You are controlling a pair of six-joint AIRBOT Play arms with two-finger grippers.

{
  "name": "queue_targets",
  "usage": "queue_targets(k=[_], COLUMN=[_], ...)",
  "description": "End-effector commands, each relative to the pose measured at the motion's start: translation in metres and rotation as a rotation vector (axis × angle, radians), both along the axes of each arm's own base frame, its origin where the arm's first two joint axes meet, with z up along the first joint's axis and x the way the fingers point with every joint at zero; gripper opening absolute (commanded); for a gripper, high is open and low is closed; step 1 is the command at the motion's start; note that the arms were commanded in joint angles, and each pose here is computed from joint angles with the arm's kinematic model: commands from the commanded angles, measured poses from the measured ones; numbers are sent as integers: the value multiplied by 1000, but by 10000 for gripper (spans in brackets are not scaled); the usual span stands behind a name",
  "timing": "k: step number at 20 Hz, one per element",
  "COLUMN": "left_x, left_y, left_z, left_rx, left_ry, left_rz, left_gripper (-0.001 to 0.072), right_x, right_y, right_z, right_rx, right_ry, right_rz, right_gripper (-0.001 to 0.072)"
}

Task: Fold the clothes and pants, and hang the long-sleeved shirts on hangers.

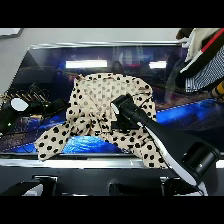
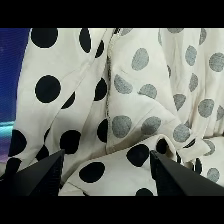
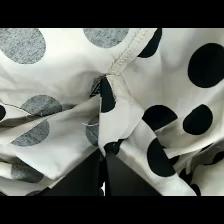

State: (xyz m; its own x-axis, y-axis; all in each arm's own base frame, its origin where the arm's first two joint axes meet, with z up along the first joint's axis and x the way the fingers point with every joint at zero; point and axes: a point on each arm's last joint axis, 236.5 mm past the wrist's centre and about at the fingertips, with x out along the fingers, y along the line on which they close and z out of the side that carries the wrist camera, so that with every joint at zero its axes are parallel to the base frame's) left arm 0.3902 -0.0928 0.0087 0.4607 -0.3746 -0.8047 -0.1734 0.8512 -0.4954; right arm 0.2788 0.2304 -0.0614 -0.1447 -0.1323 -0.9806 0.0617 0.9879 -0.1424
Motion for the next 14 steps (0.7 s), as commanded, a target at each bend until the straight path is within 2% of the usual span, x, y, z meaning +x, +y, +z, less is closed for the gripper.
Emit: queue_targets(k=[1,8,11,14], left_x=[0,-12,-19,-39], left_y=[0,-8,-14,-44], left_z=[0,17,26,26], left_rx=[0,-7,-17,-36], left_ry=[1,36,49,88], left_rz=[1,-67,-93,-182], left_gripper=[614,614,614,615], right_x=[1,42,32,29], right_y=[-5,-44,-56,-60], right_z=[10,138,175,184], right_rx=[-8,-1,36,46], right_ry=[-18,-403,-472,-489], right_rz=[21,49,40,35], right_gripper=[19,20,20,20])
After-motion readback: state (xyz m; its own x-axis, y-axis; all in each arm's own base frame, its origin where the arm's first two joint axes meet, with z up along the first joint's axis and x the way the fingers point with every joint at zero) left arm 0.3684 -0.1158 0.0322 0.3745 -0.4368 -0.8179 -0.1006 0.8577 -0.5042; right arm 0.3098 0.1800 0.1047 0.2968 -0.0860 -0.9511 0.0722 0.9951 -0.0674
